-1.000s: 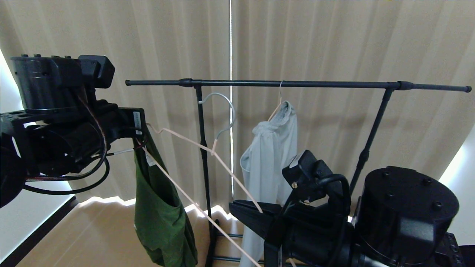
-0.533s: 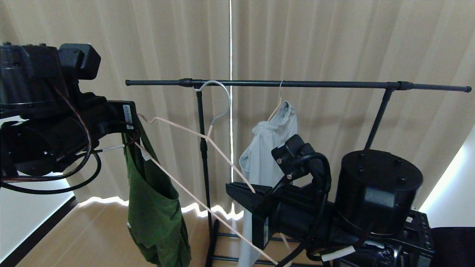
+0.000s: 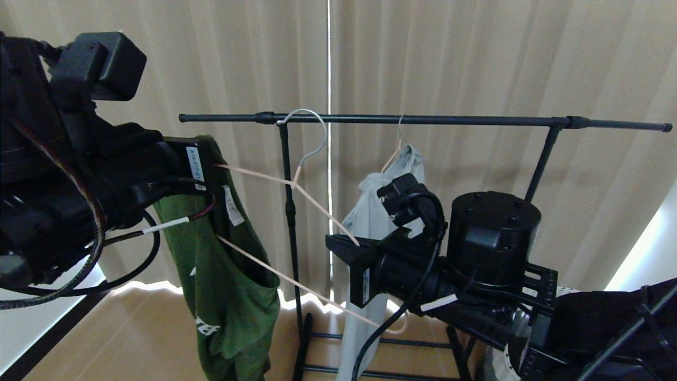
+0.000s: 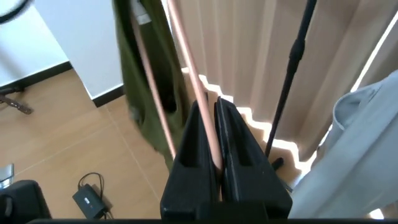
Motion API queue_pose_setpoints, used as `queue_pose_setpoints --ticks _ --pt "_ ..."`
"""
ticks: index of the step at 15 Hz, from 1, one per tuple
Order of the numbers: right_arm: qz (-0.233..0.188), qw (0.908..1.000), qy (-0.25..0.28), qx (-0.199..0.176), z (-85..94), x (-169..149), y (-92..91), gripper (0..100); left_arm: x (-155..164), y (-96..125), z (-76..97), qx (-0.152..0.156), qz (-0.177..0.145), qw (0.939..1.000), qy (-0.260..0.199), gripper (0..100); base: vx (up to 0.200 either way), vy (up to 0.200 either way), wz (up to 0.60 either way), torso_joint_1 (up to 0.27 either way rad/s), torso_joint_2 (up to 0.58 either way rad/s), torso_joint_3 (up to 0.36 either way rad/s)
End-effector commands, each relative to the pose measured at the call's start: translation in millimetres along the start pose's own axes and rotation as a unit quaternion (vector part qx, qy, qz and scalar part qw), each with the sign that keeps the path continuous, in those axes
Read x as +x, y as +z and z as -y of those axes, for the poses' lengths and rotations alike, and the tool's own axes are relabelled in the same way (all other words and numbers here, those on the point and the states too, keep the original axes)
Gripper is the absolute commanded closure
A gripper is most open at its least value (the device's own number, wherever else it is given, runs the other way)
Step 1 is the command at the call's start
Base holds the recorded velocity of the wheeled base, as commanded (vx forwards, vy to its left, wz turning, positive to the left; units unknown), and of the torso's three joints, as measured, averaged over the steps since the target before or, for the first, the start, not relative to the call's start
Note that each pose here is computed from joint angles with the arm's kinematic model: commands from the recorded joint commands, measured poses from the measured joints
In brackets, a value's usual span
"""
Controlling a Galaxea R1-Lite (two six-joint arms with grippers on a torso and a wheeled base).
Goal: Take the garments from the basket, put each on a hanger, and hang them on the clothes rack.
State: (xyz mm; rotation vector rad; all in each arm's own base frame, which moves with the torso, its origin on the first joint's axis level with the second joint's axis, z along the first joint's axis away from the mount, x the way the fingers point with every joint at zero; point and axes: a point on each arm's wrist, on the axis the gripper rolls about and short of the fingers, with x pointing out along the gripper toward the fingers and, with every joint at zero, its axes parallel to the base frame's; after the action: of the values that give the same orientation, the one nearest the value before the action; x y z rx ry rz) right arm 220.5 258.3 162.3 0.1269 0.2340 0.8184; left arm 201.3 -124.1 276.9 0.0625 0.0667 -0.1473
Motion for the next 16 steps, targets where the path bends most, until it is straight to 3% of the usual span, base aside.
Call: queue_pose_setpoints --ticks 1,2,4,6,7,8,16 --pt "0.002 1.0 -0.004 0.001 2.8 1.0 0.4 100 -15.7 5.4 15.9 -0.005 0.014 0.9988 -0.047 100 0.0 0.0 0.0 0.0 0.0 0.0" --pt "0.002 1.0 -0.004 0.001 2.8 1.0 0.4 100 -15.7 5.4 15.9 -0.005 0.014 0.9988 -0.047 100 0.0 0.0 0.0 0.0 0.0 0.0" --pt "0.006 0.9999 -0.011 0.002 6.6 -0.3 3.1 100 -24.1 4.4 33.7 -0.006 0.013 0.9958 -0.09 100 0.0 0.0 0.0 0.0 0.0 0.0" --pt "0.01 0.9997 -0.02 0.002 12.2 -3.1 7.1 100 -26.2 -0.7 38.9 0.0 0.005 0.9908 -0.135 100 0.0 0.0 0.0 0.0 0.0 0.0" --pt "0.016 0.9995 -0.026 0.003 16.0 -7.4 11.2 100 -28.2 -6.2 40.0 0.005 -0.001 0.9832 -0.182 100 0.0 0.0 0.0 0.0 0.0 0.0" --pt "0.024 0.9993 -0.028 0.003 16.9 -12.1 16.3 100 -28.3 -6.6 40.5 0.004 -0.002 0.9797 -0.2 100 0.0 0.0 0.0 0.0 0.0 0.0" --pt "0.051 0.998 -0.036 -0.001 19.8 -33.6 39.8 100 -20.9 -34.9 44.6 0.033 -0.05 0.9775 -0.202 100 0.0 0.0 0.0 0.0 0.0 0.0"
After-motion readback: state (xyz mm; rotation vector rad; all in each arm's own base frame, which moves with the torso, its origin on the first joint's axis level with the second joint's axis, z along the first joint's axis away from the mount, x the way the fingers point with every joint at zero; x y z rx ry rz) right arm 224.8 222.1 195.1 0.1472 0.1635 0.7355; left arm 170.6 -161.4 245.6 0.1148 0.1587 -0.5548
